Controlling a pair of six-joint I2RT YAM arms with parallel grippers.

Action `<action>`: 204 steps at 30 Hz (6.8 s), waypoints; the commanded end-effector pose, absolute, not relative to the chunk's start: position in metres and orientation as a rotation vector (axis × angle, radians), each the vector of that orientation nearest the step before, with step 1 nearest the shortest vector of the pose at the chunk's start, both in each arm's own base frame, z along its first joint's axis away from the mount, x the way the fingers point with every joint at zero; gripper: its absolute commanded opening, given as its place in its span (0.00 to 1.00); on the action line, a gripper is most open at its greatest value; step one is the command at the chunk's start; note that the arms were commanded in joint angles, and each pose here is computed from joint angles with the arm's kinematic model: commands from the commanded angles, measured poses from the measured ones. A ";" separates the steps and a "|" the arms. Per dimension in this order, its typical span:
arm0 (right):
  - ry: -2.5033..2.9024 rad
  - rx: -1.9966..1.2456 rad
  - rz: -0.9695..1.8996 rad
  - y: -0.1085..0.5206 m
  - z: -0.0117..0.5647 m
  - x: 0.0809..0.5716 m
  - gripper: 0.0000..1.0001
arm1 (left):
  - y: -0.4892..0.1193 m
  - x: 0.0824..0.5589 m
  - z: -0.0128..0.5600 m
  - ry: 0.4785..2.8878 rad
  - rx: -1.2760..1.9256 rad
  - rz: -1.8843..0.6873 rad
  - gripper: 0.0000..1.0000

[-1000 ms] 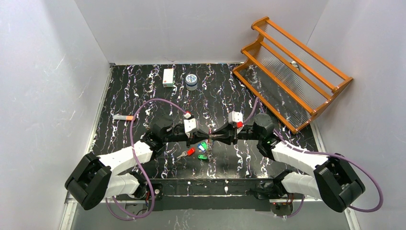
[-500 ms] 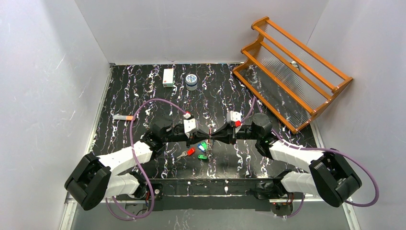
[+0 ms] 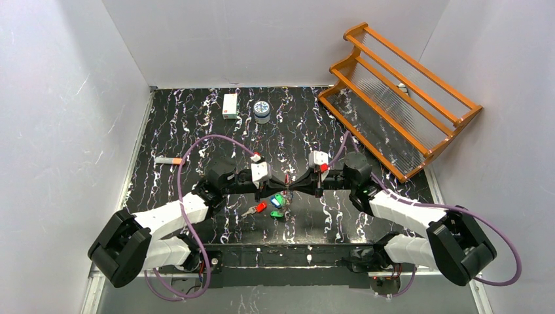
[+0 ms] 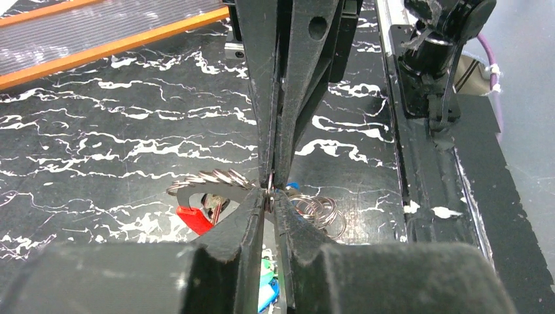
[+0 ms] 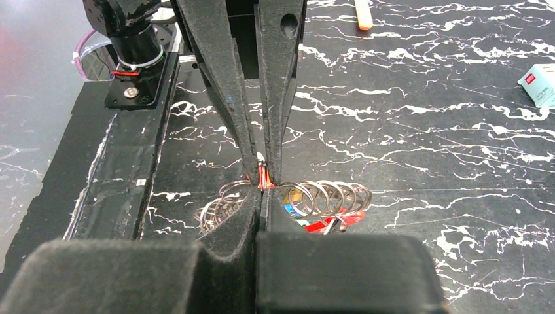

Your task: Put the keys on the keyring

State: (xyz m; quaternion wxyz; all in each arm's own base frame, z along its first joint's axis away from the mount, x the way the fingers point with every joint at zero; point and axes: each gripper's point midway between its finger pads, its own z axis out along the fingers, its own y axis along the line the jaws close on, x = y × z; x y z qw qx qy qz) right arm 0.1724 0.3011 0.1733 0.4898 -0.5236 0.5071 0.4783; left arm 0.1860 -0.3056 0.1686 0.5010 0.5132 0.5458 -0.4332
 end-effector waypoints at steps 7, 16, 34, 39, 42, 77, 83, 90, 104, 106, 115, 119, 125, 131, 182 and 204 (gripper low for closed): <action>1.446 -1.330 1.036 0.288 0.180 0.184 0.01 | -0.299 0.195 0.201 1.216 1.220 -0.919 0.26; 1.673 -1.336 0.980 0.275 0.168 0.186 0.01 | -0.300 0.197 0.200 1.232 1.224 -0.918 0.31; 1.931 -1.375 0.923 0.249 0.134 0.173 0.01 | -0.320 0.184 0.169 1.308 1.165 -1.024 0.29; 1.958 -1.384 0.952 0.249 0.131 0.167 0.01 | -0.336 0.172 0.160 1.264 1.241 -1.065 0.28; 1.964 -1.388 0.952 0.248 0.132 0.165 0.01 | -0.344 0.168 0.156 1.246 1.271 -1.090 0.27; 1.858 -1.426 1.001 0.251 0.147 0.156 0.01 | -0.380 0.168 0.126 1.240 1.350 -1.163 0.00; 1.852 -1.332 0.933 0.253 0.155 0.173 0.42 | -0.373 0.181 0.133 1.327 1.228 -1.106 0.00; 1.733 -1.138 0.874 0.255 0.180 0.191 0.73 | -0.355 0.199 0.159 1.363 0.955 -1.063 0.00; 1.427 -1.185 1.085 0.269 0.205 0.156 0.55 | -0.328 0.185 0.205 1.128 0.718 -1.157 0.00; 1.360 -1.201 1.077 0.269 0.210 0.154 0.51 | -0.328 0.180 0.208 1.108 0.733 -1.168 0.00; 1.247 -1.284 1.023 0.269 0.208 0.153 0.47 | -0.329 0.172 0.211 1.082 0.769 -1.192 0.00; 1.268 -1.302 1.022 0.273 0.199 0.158 0.46 | -0.330 0.171 0.212 1.077 0.776 -1.199 0.00; 1.310 -1.301 0.998 0.277 0.187 0.170 0.46 | -0.332 0.168 0.213 1.068 0.793 -1.216 0.00; 1.298 -1.328 1.030 0.281 0.184 0.168 0.17 | -0.333 0.168 0.212 1.071 0.795 -1.221 0.00; 1.777 -1.600 0.825 0.265 0.133 0.157 0.01 | -0.352 0.158 0.140 1.195 1.359 -1.038 0.31; 1.769 -1.566 0.823 0.268 0.140 0.161 0.07 | -0.358 0.177 0.117 1.317 1.297 -0.960 0.00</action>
